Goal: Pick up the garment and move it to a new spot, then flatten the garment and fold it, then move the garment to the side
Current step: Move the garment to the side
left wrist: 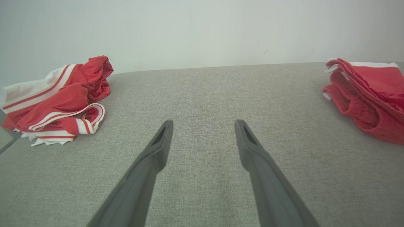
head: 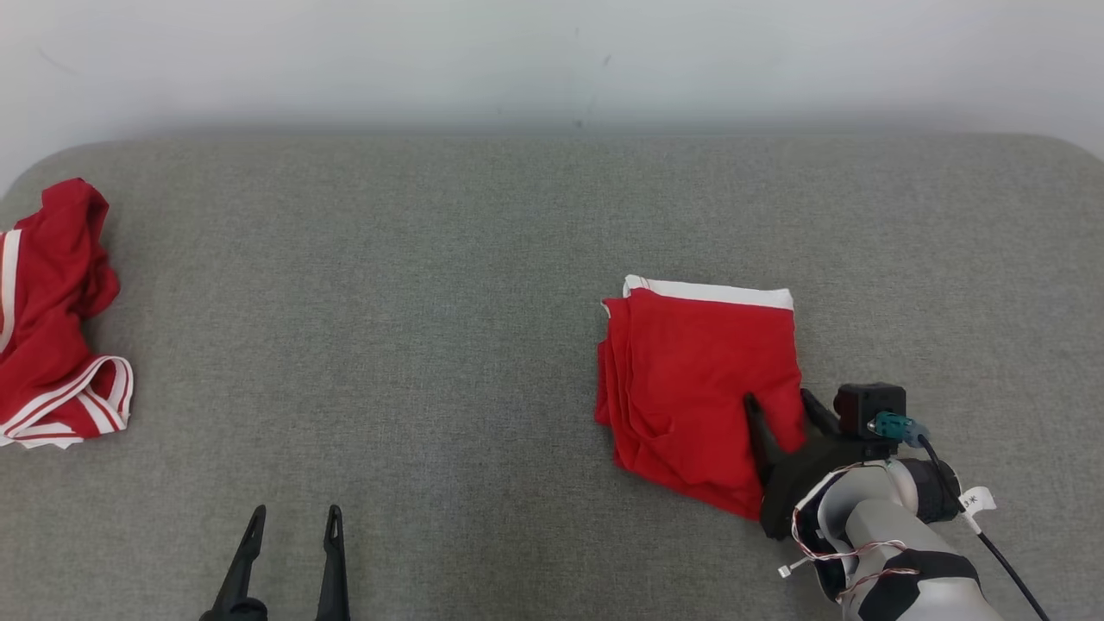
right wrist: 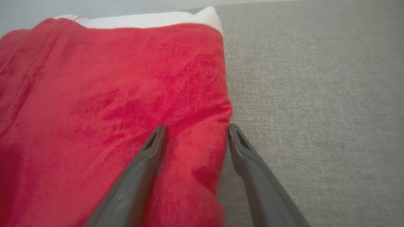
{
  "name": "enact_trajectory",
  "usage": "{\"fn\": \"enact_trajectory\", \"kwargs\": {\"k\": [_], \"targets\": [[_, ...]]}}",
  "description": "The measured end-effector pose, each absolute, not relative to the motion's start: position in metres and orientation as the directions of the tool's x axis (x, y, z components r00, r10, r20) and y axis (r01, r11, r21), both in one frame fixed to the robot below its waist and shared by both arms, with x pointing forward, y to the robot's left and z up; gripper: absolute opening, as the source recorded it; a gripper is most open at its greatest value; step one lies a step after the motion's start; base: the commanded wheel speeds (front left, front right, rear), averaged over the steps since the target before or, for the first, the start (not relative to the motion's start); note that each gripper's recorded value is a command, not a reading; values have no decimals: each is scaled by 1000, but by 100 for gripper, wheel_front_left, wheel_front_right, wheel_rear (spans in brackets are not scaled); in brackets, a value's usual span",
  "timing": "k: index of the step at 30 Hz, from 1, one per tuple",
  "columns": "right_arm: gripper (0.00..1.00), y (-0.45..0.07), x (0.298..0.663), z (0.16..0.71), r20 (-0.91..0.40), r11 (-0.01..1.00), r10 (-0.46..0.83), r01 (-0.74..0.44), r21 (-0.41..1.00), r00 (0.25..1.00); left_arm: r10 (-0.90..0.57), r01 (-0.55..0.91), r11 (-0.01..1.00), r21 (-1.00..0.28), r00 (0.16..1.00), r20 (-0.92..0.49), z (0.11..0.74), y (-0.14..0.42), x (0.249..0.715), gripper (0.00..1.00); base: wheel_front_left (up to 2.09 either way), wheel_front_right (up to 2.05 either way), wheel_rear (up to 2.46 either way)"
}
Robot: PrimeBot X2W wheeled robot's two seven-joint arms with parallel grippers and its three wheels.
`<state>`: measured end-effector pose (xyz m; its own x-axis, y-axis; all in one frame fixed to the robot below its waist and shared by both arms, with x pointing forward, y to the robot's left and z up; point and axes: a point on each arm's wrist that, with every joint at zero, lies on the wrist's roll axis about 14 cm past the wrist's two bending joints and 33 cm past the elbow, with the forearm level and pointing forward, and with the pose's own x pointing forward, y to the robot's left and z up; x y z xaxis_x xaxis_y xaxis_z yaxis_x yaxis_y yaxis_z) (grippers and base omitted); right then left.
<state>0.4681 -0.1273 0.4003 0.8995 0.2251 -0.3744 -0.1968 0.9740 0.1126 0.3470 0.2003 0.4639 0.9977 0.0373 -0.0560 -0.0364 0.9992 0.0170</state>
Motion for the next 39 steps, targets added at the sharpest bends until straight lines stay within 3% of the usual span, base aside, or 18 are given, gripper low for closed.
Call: {"fn": "enact_trajectory", "kwargs": {"k": [2,3,4,5,13,27,39], "targets": [[100,-124,466,394,-400,973,227,-193,124,888,39,-38,999,15,998,-57,464,201,347,100,0,0,0],[70,-123,466,393,-410,973,227,-189,131,883,41,-40,999,15,998,-56,464,201,347,100,0,0,0],[9,-122,467,393,-412,973,230,-191,133,882,44,-43,999,14,998,-53,465,201,348,100,0,0,0],[0,-121,467,393,-412,972,233,-195,131,881,49,-48,999,12,997,-51,465,202,348,100,0,0,0],[0,-137,484,405,-387,974,223,-216,63,895,55,-55,999,1,997,-55,464,202,352,100,0,0,0],[0,-201,573,462,-300,937,168,-247,-246,939,-6,6,1000,1,1000,5,475,187,400,100,0,0,0],[0,-271,617,466,-321,902,38,-171,-395,946,-139,139,990,12,989,45,470,151,452,100,0,0,0]]}}
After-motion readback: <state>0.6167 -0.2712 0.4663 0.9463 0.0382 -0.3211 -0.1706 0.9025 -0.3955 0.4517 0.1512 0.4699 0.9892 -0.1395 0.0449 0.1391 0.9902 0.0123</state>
